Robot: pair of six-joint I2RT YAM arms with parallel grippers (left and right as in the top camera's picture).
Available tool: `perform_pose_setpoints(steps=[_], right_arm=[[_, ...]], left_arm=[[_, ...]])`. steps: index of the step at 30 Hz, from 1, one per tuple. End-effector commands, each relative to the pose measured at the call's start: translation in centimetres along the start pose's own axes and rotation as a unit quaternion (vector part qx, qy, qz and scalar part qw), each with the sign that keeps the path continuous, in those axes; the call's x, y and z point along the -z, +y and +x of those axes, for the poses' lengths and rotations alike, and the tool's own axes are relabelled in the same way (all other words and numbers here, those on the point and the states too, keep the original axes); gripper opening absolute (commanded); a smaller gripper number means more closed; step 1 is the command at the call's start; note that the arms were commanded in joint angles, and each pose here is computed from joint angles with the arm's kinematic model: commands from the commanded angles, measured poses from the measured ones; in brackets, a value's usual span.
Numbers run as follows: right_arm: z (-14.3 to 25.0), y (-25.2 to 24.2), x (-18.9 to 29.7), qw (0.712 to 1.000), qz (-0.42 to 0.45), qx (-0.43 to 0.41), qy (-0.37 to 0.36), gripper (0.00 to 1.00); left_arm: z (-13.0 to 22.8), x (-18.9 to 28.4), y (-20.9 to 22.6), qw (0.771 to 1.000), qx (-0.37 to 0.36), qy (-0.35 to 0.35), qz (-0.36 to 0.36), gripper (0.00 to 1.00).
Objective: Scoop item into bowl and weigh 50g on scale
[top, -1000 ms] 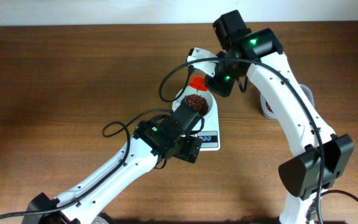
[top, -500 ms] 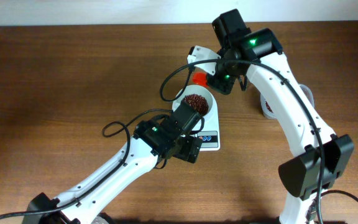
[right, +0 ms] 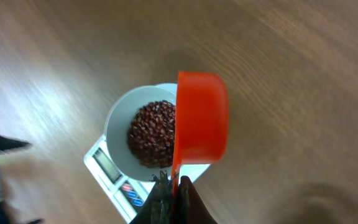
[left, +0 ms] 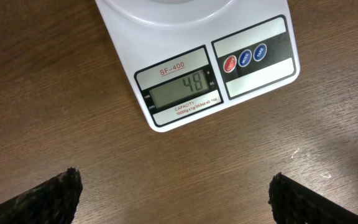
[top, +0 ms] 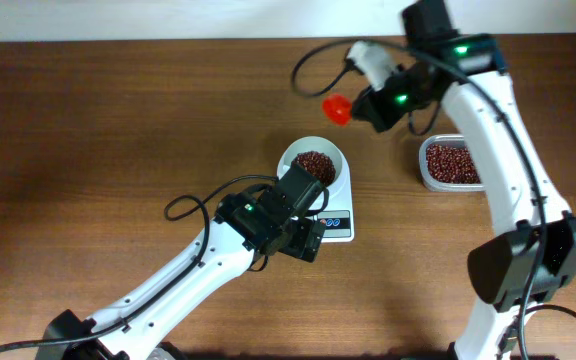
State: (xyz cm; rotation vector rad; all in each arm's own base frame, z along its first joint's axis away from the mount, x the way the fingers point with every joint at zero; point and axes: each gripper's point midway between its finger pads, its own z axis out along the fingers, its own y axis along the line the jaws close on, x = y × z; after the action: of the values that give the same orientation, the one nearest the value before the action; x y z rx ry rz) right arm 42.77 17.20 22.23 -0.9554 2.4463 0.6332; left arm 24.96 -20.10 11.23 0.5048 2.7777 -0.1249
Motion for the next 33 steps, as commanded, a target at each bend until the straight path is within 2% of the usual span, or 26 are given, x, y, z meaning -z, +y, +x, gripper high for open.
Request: perform_pose_setpoints(steps=[1, 11, 16, 20, 25, 27, 29, 33], right_arm=[[-1.1, 0.1, 2.7, 0.991, -0.069, -0.099, -0.057, 0.04], [3.6, -9.1, 8.0, 0.970, -0.016, -0.223, -0.094, 0.04], [6.5, -11.3, 10.2, 0.956, -0.003, -0.278, -0.093, 0.04], [7.1, -11.7, 10.7, 0.953, 0.000, -0.288, -0.093, 0.04], [7.7, -12.0, 10.6, 0.953, 0.014, -0.292, -0.081, 0.04], [7.8, -12.1, 10.6, 0.953, 0.018, -0.293, -0.079, 0.04], [8.0, -12.4, 10.6, 0.953, 0.026, -0.292, -0.075, 0.04], [9.3, -13.8, 10.7, 0.946, 0.077, -0.312, -0.049, 0.04]], left_arm=[[0.2, -0.2, 0.3, 1.000, -0.009, 0.002, -0.008, 0.99], [0.2, -0.2, 0.3, 1.000, -0.009, 0.002, -0.008, 0.99], [0.2, -0.2, 0.3, 1.000, -0.009, 0.002, -0.008, 0.99], [0.2, -0.2, 0.3, 1.000, -0.009, 0.002, -0.008, 0.99], [-3.9, 0.3, 0.0, 0.997, 0.014, -0.076, 0.002, 0.99], [-6.7, 1.8, 3.1, 0.992, 0.063, -0.107, -0.009, 0.99], [-10.0, 4.1, 9.3, 0.978, 0.143, -0.149, -0.036, 0.99], [-13.3, 9.5, 23.0, 0.926, 0.261, -0.252, -0.103, 0.99]])
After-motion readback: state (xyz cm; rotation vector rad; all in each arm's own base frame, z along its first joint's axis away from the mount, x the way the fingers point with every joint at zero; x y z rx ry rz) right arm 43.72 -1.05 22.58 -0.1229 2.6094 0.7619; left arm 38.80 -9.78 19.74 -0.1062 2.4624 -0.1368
